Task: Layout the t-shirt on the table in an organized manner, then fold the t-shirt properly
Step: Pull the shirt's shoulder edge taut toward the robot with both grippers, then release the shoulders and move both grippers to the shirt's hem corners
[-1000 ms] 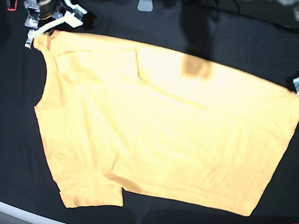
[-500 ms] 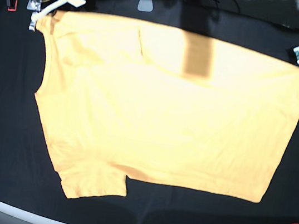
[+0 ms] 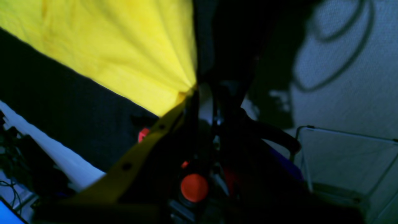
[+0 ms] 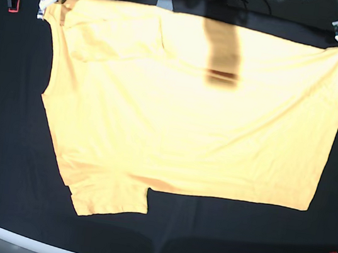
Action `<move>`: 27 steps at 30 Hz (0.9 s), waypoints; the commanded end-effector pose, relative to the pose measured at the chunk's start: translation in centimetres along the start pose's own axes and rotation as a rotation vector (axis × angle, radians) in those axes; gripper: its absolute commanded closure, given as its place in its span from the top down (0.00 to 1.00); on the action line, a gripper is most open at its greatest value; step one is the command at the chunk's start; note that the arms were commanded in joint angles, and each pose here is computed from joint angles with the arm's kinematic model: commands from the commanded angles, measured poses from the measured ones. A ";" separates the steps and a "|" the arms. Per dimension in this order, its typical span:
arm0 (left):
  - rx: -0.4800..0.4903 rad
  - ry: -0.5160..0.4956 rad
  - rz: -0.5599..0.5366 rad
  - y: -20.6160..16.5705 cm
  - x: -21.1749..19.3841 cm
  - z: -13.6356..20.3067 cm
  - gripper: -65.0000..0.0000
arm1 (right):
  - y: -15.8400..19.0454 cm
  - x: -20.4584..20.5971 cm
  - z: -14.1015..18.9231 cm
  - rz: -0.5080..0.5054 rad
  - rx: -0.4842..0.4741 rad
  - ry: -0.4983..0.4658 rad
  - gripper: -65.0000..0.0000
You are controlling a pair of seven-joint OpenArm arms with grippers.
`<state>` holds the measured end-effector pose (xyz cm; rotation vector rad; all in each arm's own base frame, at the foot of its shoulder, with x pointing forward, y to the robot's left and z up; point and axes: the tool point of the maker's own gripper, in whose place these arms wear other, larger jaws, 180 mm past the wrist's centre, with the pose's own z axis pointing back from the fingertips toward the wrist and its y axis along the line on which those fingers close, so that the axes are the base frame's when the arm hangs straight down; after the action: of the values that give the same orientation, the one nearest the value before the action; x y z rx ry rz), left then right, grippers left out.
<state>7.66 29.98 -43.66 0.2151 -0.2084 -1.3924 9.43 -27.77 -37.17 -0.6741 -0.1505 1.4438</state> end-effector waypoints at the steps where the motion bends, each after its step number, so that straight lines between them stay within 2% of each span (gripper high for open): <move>1: -0.047 0.018 -0.023 -1.1 -0.7 0.3 0.00 | -0.6 -0.7 0.3 0.017 -0.019 0.021 0.00; 8: -0.049 0.030 -0.044 -0.7 -1.2 0.5 0.00 | -2.5 -3.5 0.1 -0.015 -0.069 0.101 0.00; 12: -0.049 0.039 -0.044 -0.7 -1.4 0.5 0.00 | -3.8 -4.7 0.0 -0.091 -0.096 0.127 0.00; 17: -0.048 0.092 -0.046 -0.7 -2.3 0.6 0.00 | -3.5 -5.0 -0.1 -0.131 -0.069 0.142 0.00; 18: -0.047 0.096 -0.046 -0.6 -2.3 0.7 0.00 | -3.5 -5.1 -0.1 -0.131 -0.069 0.143 0.06; 19: -0.043 0.103 -0.048 -0.5 -2.3 0.7 0.05 | -3.5 -5.1 -0.1 -0.131 -0.069 0.143 0.13; 21: -0.034 0.115 -0.053 -0.2 -2.1 0.9 0.28 | -3.5 -5.1 -0.1 -0.131 -0.070 0.143 0.26; 23: -0.023 0.124 -0.058 0.1 -1.8 1.2 0.44 | -3.5 -5.1 -0.1 -0.129 -0.072 0.143 0.34; 24: -0.017 0.129 -0.060 0.3 -1.6 1.4 0.46 | -3.6 -5.1 -0.1 -0.127 -0.077 0.145 0.35; 27: 0.003 0.132 -0.068 0.9 -0.8 1.9 0.46 | -3.9 -5.1 -0.1 -0.118 -0.092 0.147 0.35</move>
<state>7.33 30.33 -42.10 0.2905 -0.0967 -1.4244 11.24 -32.45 -34.54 -0.7930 -0.1205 1.2635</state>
